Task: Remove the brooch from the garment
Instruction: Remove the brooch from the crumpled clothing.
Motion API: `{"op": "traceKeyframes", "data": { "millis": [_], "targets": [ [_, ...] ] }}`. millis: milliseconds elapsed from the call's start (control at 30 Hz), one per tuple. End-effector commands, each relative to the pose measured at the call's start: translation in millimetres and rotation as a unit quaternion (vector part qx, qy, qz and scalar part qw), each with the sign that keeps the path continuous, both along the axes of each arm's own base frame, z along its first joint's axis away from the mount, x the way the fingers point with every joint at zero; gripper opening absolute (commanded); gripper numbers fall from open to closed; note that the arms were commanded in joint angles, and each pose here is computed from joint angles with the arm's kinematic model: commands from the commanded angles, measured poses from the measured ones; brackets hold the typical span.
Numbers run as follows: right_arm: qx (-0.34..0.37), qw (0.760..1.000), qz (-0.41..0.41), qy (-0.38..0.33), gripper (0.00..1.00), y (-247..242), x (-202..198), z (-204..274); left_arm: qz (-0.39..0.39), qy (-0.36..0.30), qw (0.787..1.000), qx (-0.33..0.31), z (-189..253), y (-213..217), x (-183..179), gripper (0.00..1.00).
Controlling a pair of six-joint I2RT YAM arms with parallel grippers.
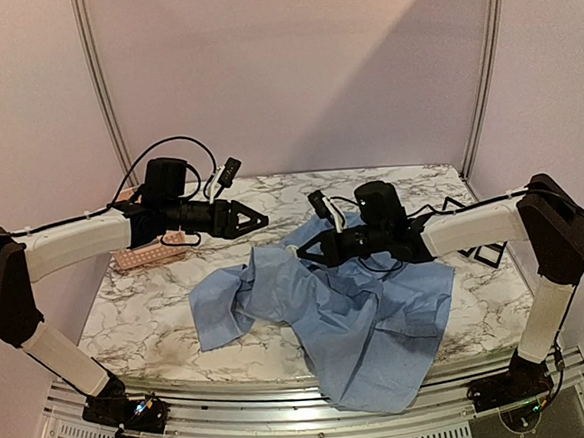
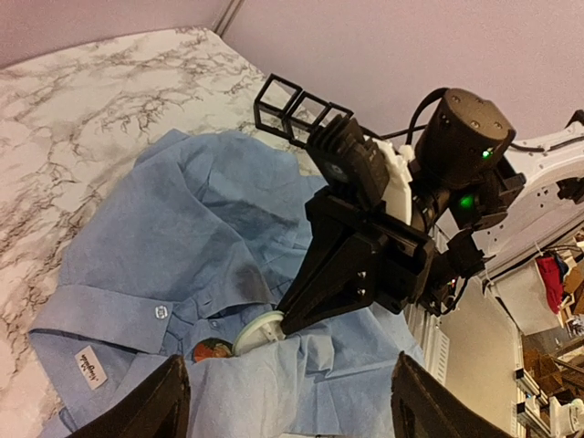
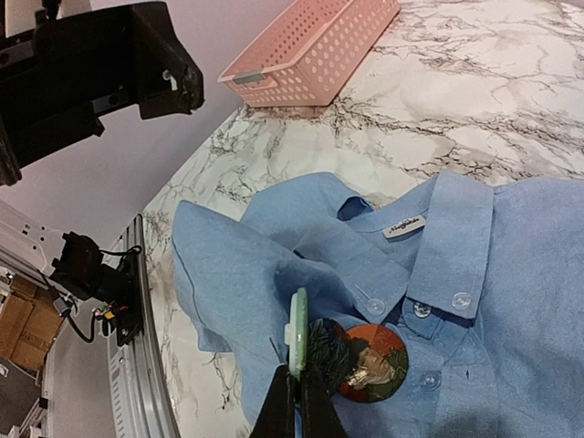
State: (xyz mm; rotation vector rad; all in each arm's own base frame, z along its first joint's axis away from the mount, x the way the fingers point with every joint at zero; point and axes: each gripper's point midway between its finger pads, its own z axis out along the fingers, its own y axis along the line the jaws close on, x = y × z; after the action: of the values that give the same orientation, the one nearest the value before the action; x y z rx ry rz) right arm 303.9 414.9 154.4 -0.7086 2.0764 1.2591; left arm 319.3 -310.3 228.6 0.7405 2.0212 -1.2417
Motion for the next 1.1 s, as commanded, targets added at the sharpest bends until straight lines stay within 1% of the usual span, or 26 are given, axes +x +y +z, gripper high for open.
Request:
{"op": "traceKeyframes", "data": {
  "millis": [0, 667, 867, 900, 1067],
  "targets": [
    [-0.026, 0.999, -0.013, -0.031, 0.00, -5, 4, 9, 0.007, -0.001, 1.000, -0.003, 0, 3, 3, 0.75],
    [-0.084, 0.996, -0.018, -0.036, 0.00, -11, -1, -12, 0.006, 0.002, 1.000, -0.004, -2, 3, 3, 0.76],
    [-0.112, 0.992, -0.020, -0.044, 0.00, -13, -4, -21, 0.005, 0.005, 1.000, -0.004, -3, 3, 2, 0.76],
    [-0.116, 0.992, -0.020, -0.046, 0.00, -14, -5, -22, 0.005, -0.009, 1.000, -0.012, 3, 2, 5, 0.76],
    [-0.125, 0.991, -0.024, -0.053, 0.00, -15, -6, -21, 0.005, -0.011, 1.000, -0.013, 4, 2, 5, 0.76]
  ]
}}
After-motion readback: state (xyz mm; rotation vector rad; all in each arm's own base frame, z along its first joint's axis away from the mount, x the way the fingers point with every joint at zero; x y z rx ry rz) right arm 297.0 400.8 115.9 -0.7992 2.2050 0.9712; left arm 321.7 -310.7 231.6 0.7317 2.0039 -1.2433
